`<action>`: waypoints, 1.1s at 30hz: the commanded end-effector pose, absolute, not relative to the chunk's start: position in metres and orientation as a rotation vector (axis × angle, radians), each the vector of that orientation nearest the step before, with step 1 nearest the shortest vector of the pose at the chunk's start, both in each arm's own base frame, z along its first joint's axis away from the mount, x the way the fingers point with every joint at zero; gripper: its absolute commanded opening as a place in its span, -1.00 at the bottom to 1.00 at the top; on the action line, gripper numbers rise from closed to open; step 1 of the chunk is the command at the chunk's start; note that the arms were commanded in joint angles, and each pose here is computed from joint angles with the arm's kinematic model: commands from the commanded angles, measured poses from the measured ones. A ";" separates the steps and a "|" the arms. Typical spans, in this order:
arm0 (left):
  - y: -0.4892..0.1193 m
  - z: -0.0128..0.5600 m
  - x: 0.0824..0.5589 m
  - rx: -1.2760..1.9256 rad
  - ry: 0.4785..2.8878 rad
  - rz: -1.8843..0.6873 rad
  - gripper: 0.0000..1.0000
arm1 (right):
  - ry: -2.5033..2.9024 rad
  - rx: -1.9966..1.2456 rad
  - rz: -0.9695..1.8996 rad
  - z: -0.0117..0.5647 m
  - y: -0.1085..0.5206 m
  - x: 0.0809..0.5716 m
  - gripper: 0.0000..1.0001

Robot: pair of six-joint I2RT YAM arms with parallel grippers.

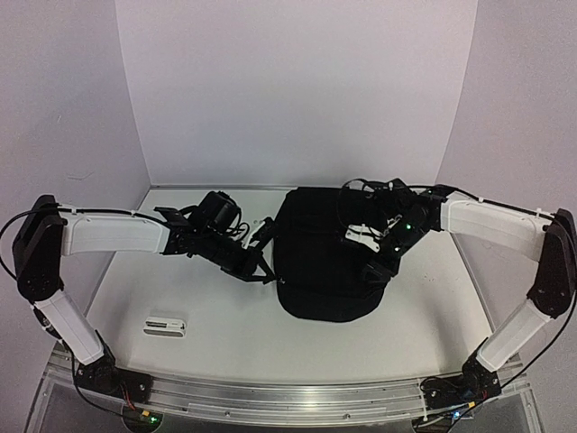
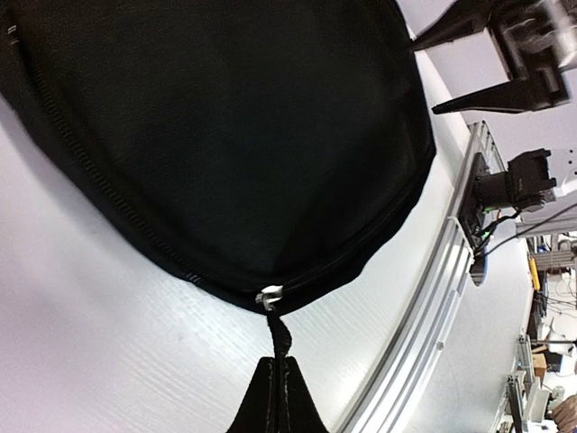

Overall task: Pack the student bag
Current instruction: Zip the student bag at the center of the board.

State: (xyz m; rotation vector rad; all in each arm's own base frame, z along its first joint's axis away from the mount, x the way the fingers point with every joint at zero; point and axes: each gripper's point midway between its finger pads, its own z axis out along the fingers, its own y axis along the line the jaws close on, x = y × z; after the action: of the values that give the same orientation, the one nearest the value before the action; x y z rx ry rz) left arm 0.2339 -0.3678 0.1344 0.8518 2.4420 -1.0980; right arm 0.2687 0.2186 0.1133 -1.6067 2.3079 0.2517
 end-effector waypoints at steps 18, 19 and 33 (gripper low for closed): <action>-0.403 0.178 0.239 0.844 2.272 -1.297 -1.00 | 2.156 -1.555 0.605 0.130 0.372 0.244 0.28; -0.403 0.178 0.240 0.834 2.271 -1.294 -1.00 | 2.160 -1.559 0.609 0.125 0.374 0.243 0.28; -0.380 0.164 0.281 0.644 2.342 -1.159 -1.00 | 2.203 -1.579 0.659 0.113 0.354 0.216 -1.00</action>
State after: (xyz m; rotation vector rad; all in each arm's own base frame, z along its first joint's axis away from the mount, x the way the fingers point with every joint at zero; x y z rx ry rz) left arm 0.2498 -0.3851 0.1463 0.7414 2.4096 -1.2097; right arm 0.2330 0.3633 0.0976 -1.5769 2.2170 0.5997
